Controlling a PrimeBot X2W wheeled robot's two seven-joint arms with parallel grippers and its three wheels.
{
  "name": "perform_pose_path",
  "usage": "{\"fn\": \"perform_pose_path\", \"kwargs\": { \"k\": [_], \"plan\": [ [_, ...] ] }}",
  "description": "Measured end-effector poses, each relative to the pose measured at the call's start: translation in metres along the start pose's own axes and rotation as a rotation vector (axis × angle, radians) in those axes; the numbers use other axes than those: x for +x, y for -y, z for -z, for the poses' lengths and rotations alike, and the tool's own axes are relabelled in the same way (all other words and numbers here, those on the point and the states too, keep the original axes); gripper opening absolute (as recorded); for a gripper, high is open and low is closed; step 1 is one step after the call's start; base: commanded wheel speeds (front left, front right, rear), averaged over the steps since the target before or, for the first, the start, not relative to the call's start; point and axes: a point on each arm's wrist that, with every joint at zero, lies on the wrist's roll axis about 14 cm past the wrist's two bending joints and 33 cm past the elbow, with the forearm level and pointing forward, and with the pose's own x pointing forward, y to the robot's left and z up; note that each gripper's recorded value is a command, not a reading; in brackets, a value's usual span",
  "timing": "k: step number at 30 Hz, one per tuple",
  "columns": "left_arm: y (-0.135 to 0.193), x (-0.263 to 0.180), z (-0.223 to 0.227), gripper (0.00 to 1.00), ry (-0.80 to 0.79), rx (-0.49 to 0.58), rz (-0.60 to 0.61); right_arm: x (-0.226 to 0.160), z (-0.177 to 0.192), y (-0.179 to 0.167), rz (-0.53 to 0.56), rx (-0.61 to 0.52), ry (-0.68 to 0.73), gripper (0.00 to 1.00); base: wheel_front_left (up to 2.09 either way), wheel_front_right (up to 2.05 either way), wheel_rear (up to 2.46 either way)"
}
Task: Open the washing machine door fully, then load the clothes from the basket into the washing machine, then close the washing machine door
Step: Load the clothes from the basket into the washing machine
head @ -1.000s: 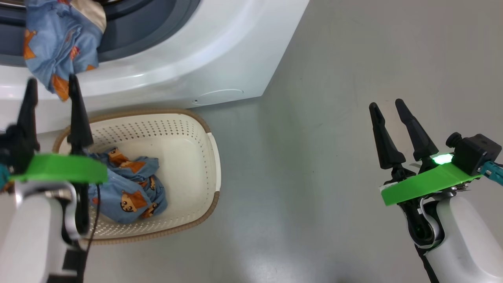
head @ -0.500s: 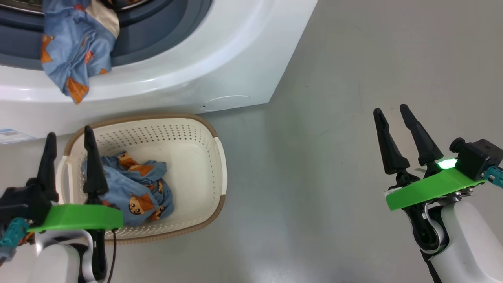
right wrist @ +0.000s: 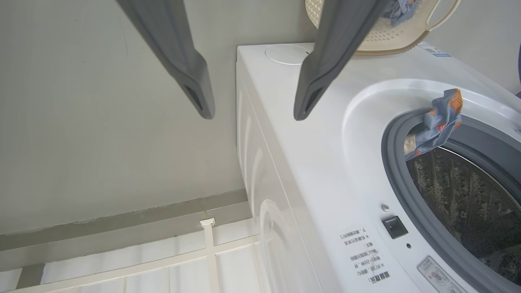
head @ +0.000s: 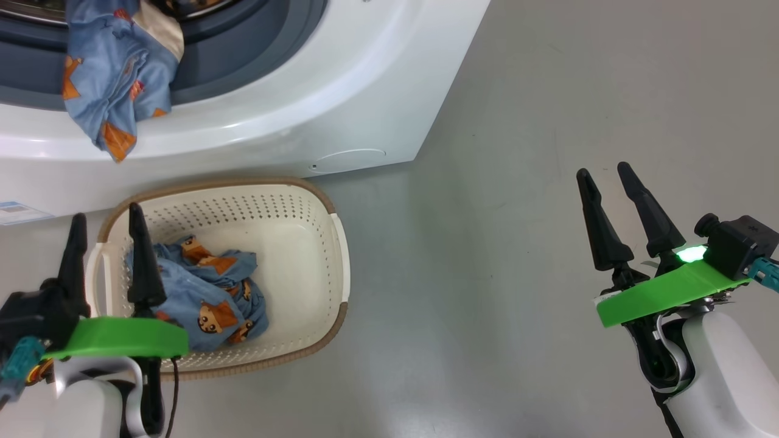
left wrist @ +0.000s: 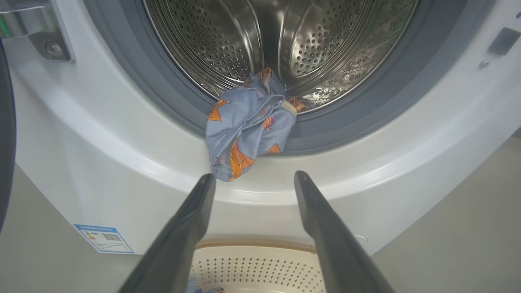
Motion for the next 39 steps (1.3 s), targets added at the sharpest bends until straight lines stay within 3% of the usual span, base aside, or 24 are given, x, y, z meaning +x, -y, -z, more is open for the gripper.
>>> {"fn": "perform_pose_path", "kwargs": {
  "k": [24, 38, 39],
  "plan": [
    [-0.007, 0.087, 0.058, 1.00, -0.240, 0.027, 0.021, -0.001, 0.013, 0.014, 0.039, -0.011, -0.035, 1.00, 0.00, 0.00, 0.00],
    [-0.005, 0.114, 0.071, 1.00, -0.276, 0.033, 0.034, -0.001, 0.022, 0.022, 0.063, -0.013, -0.057, 1.00, 0.00, 0.00, 0.00],
    [-0.004, 0.114, 0.072, 0.73, -0.280, 0.032, 0.041, -0.001, 0.023, 0.022, 0.062, -0.013, -0.057, 1.00, 0.00, 0.00, 0.00]
  ]
}}
